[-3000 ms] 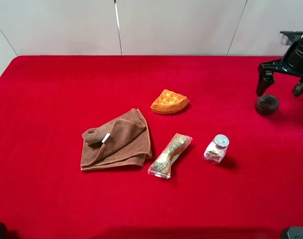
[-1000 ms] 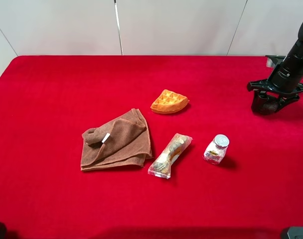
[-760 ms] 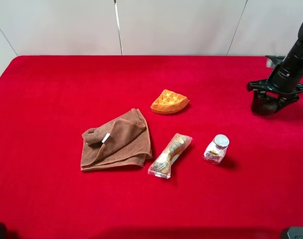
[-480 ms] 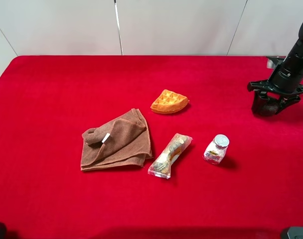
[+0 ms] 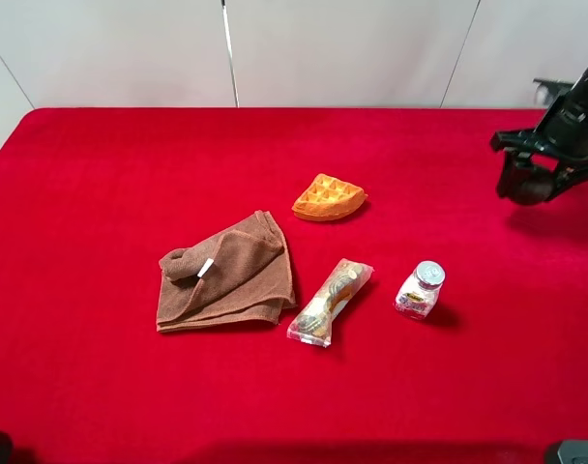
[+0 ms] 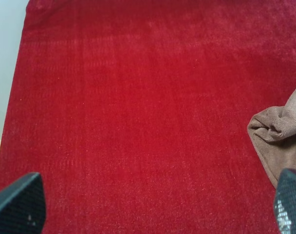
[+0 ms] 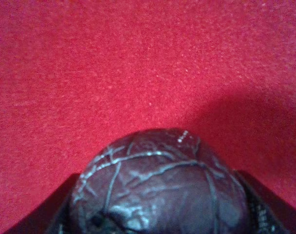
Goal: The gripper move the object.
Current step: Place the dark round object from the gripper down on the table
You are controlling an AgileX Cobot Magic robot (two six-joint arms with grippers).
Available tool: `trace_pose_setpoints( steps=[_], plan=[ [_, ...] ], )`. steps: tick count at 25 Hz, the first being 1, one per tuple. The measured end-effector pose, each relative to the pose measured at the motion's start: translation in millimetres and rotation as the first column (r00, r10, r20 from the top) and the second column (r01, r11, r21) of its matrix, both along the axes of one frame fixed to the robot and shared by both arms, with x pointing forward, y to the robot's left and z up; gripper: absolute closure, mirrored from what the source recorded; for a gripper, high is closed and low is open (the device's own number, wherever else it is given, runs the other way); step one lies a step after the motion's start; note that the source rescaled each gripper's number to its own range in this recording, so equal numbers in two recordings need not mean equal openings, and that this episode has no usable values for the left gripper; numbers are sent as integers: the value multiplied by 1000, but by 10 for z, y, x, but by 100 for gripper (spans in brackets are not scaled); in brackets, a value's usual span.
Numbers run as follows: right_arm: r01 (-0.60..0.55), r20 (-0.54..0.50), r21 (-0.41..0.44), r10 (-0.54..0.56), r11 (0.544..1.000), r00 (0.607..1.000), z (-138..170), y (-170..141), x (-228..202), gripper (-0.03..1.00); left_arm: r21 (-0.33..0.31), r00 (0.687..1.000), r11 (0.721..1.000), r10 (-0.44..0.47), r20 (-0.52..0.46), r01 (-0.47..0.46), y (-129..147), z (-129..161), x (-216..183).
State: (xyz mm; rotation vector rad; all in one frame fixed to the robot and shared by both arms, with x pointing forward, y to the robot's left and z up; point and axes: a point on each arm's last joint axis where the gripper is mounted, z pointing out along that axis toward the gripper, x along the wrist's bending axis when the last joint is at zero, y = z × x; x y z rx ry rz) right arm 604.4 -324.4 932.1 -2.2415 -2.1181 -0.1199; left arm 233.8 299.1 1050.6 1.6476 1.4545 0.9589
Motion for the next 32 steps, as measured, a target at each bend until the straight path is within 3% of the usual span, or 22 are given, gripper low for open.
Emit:
trace_pose_setpoints(
  steps=[15, 22, 32],
  plan=[
    [8, 120, 52, -14, 999, 993, 731, 134, -213, 97, 0, 1000, 1000, 0, 0, 0, 0, 0, 0],
    [-148, 100, 58, 141, 987, 985, 823, 648, -312, 97, 0, 1000, 1000, 0, 0, 0, 0, 0, 0],
    [-382, 95, 61, 376, 922, 922, 823, 1511, -536, 97, 0, 1000, 1000, 0, 0, 0, 0, 0, 0]
  ],
)
